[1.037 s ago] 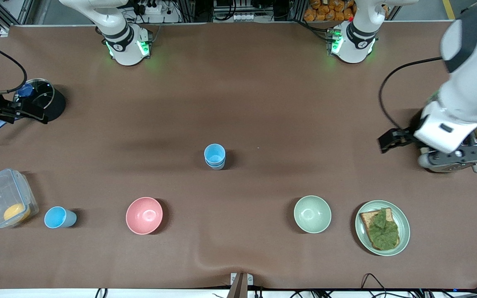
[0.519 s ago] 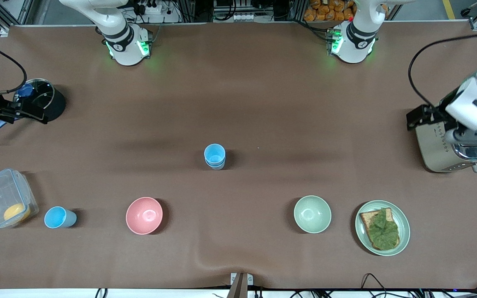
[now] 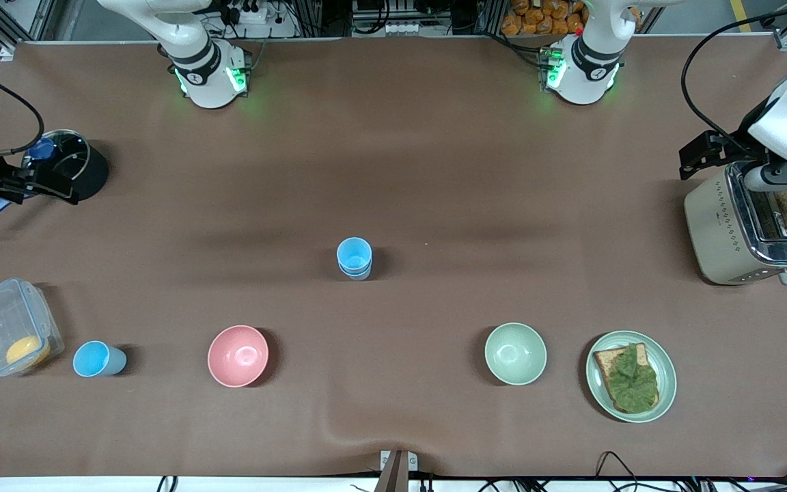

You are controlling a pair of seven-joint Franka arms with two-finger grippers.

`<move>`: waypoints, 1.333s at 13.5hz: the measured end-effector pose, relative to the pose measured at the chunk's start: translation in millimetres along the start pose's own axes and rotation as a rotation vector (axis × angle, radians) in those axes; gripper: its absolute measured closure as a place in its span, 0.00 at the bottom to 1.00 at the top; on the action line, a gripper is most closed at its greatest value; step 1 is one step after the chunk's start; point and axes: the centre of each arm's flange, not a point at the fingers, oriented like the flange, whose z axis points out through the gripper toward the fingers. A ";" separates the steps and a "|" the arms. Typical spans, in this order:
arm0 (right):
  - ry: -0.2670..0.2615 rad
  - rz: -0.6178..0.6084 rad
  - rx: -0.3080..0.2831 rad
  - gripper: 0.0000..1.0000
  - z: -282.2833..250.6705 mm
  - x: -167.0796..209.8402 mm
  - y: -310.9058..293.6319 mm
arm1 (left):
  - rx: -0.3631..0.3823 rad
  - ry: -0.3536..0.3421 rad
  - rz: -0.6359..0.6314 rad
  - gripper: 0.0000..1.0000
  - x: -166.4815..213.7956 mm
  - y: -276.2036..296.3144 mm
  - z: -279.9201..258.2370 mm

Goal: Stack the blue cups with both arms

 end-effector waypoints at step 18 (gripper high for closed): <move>0.000 0.001 0.000 0.00 0.2 0.1 0.7 | -0.007 0.028 -0.009 0.00 13.4 -4.4 -18.0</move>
